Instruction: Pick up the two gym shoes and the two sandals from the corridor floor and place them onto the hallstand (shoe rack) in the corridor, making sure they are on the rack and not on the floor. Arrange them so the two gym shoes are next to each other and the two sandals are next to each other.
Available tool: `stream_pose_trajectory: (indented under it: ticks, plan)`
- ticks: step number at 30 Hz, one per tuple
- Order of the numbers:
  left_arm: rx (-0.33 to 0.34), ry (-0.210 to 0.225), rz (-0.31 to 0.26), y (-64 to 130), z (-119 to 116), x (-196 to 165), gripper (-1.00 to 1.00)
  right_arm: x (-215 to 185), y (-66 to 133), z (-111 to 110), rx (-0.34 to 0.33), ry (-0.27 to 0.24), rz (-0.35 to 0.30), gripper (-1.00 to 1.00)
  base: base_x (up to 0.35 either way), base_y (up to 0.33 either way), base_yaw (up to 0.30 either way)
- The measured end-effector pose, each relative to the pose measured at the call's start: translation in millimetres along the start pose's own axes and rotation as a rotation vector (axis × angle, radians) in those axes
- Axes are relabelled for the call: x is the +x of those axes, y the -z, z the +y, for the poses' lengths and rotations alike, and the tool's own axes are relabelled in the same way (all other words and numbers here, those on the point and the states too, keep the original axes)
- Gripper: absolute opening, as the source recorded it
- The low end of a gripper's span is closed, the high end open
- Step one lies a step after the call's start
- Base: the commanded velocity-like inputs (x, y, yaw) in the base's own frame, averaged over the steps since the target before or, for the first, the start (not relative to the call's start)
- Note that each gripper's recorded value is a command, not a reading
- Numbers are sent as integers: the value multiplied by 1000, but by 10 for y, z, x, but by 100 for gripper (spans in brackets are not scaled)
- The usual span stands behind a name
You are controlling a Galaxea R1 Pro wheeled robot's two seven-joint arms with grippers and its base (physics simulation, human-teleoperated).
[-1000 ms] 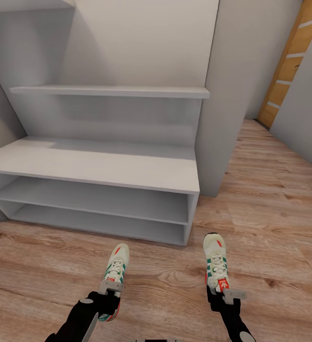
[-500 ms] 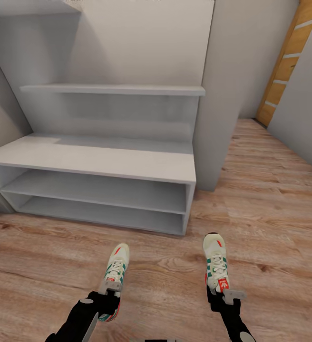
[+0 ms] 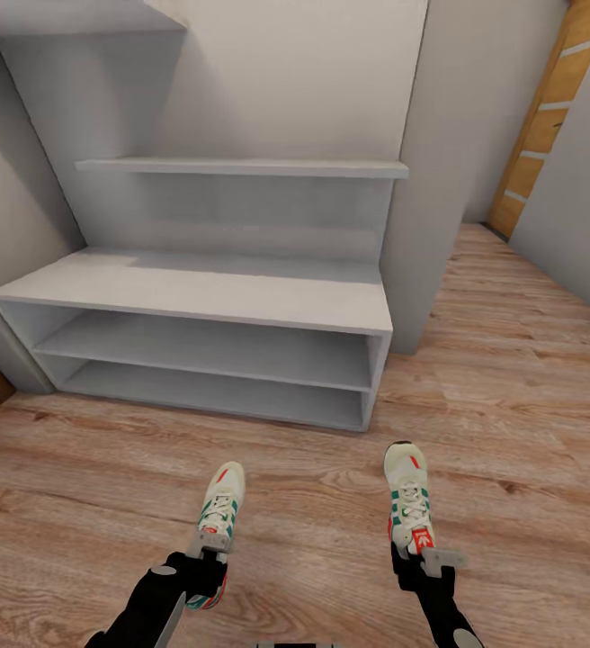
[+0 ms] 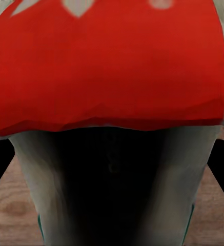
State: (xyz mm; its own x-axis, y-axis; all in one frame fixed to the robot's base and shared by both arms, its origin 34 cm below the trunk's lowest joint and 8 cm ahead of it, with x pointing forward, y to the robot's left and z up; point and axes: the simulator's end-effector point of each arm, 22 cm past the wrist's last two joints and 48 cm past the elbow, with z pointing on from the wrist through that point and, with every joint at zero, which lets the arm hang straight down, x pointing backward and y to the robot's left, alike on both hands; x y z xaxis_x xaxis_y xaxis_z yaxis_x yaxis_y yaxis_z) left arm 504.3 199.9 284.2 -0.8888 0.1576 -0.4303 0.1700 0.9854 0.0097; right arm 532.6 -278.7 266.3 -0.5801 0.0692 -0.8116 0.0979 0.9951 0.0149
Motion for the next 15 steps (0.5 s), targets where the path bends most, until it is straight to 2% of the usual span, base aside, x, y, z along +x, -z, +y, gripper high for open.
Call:
stream_pose_trajectory:
  ticks: [11, 15]
  plan:
    - [-1, -6, 0, 0, -3, -1, -100, 6, 1, -5, 2, -3, 1, -100, 4, 341, 0]
    - [-2, -10, 0, 0, -5, -1, -100, 6, 1, -6, 3, -6, 1, -100, 15, 191, 0]
